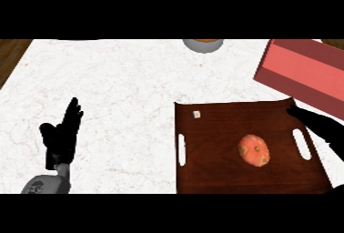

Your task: Pick the squash from the tray and place it in the cardboard box

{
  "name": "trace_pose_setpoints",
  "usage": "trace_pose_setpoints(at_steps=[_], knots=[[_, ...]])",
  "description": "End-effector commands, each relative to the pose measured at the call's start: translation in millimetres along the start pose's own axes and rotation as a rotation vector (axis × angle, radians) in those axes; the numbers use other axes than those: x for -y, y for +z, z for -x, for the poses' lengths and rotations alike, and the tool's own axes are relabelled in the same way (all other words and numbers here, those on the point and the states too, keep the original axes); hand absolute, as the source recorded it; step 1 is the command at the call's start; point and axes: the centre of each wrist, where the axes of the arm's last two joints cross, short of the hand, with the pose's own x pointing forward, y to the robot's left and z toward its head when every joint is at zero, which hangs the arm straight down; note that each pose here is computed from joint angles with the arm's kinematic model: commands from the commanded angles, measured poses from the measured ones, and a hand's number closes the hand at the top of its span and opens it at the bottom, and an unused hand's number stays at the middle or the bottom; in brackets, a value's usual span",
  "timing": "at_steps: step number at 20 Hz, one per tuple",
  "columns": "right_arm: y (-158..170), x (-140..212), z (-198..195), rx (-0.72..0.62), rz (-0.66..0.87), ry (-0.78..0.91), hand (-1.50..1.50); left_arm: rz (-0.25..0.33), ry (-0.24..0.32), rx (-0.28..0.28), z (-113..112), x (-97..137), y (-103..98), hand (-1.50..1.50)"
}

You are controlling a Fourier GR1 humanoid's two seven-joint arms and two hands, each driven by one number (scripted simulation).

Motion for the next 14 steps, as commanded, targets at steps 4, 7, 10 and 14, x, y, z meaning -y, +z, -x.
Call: trace_pose_setpoints(at_steps=[4,7,10,14], knots=[[-10.1,-30.5,-23.3,-0.029,-0.044,-0.012,-1.5,-0.02,-0.004,-0.008,11.3,-9.8,5.6,0.0],[-17.1,-49.2,-35.0,-0.06,-0.055,-0.013,-1.5,-0.019,-0.004,-0.004,3.0,10.5,11.4,0.0],[-31.7,-28.0,-44.5,-0.092,-0.04,0.034,-1.5,-0.004,-0.022,0.01,-3.4,-7.3,4.8,0.0],[-31.5,-30.3,-59.8,-0.111,-0.083,0.057,-1.5,-0.002,-0.011,-0.001,17.4,2.6,-7.7,0.0]])
